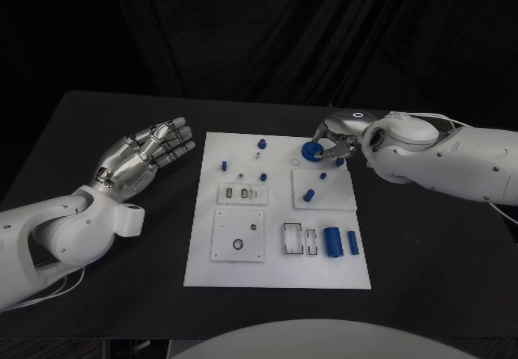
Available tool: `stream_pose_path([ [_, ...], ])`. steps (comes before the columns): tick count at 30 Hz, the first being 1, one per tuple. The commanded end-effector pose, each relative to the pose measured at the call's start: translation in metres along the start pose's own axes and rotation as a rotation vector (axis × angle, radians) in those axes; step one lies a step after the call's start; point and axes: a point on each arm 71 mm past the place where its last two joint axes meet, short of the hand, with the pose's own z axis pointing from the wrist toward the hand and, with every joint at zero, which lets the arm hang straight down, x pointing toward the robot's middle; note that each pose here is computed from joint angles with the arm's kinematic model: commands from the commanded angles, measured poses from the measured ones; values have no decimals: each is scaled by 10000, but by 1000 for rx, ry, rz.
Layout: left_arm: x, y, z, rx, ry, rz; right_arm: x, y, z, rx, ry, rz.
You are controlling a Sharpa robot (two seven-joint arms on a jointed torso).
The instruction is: Assemble the parts on the task board
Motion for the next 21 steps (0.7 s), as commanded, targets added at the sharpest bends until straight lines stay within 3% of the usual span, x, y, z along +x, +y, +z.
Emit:
stream_pose_path([
  [1, 21, -31, 7, 48, 16, -12, 87, -4, -2, 12, 34, -8],
  [16, 19, -19, 10, 45, 20, -15, 135, 23, 41, 6, 38, -13],
  [21, 14, -21, 2, 44, 19, -16, 120, 47, 30, -11, 9, -14],
])
